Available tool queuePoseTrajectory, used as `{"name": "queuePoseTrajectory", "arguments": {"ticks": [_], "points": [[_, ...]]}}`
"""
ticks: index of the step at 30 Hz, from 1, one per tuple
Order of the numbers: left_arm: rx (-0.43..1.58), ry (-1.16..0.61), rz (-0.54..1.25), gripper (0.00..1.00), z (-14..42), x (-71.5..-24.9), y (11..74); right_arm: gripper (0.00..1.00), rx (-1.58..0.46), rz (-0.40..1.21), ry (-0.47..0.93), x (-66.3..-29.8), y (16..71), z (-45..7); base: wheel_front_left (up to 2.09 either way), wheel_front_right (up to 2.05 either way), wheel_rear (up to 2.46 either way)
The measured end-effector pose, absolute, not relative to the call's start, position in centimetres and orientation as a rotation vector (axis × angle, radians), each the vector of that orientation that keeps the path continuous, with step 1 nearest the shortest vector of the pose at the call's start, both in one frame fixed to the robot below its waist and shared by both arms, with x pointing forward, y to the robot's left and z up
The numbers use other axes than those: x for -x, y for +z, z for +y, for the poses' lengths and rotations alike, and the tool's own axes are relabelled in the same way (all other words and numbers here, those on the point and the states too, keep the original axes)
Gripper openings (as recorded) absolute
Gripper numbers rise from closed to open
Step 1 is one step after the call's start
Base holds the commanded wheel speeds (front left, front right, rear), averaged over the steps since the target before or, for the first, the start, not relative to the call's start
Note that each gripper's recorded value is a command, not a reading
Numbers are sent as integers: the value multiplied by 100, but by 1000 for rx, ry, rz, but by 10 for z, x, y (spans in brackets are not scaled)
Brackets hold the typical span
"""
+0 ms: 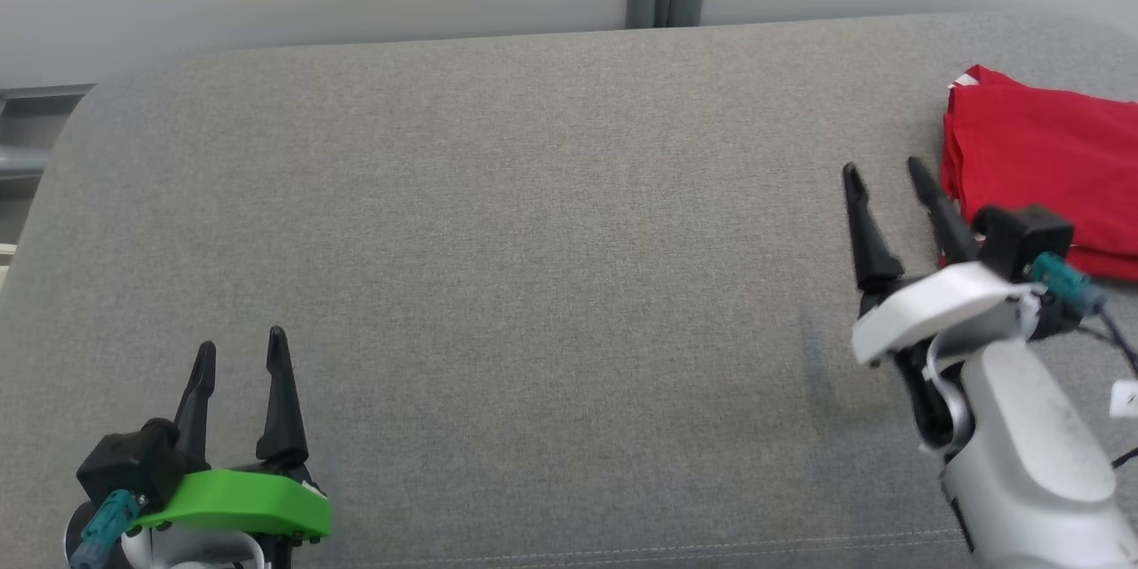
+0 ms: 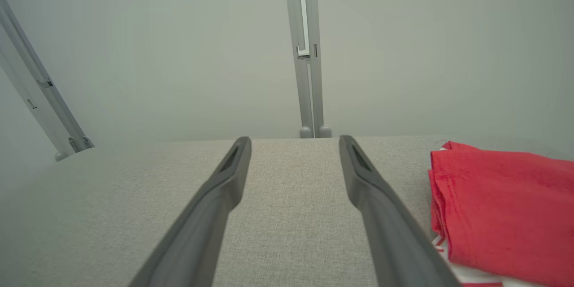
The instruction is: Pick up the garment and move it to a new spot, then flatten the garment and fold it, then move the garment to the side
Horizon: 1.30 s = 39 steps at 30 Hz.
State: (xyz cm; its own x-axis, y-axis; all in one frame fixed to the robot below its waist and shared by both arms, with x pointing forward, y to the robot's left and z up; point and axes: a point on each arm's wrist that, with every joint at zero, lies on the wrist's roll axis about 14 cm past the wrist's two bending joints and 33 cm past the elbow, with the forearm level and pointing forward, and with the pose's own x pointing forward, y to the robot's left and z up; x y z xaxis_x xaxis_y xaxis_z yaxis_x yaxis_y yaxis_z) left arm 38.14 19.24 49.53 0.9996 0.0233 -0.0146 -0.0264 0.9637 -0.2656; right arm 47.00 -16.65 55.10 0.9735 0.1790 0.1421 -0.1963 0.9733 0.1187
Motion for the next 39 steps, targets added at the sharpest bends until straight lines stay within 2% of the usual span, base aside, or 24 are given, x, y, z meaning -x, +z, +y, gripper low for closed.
{"name": "queuePoseTrajectory", "arguments": {"ticks": [8,18,39], "points": [[277,52,7,100,199,-364,495,100,-194,-40,224,-429,517,-124,0,0,0],[286,3,23,100,184,-353,489,100,-198,-32,256,-398,518,-112,0,0,0],[285,-57,-5,100,165,-349,499,100,-221,-86,198,-379,533,-133,0,0,0]]}}
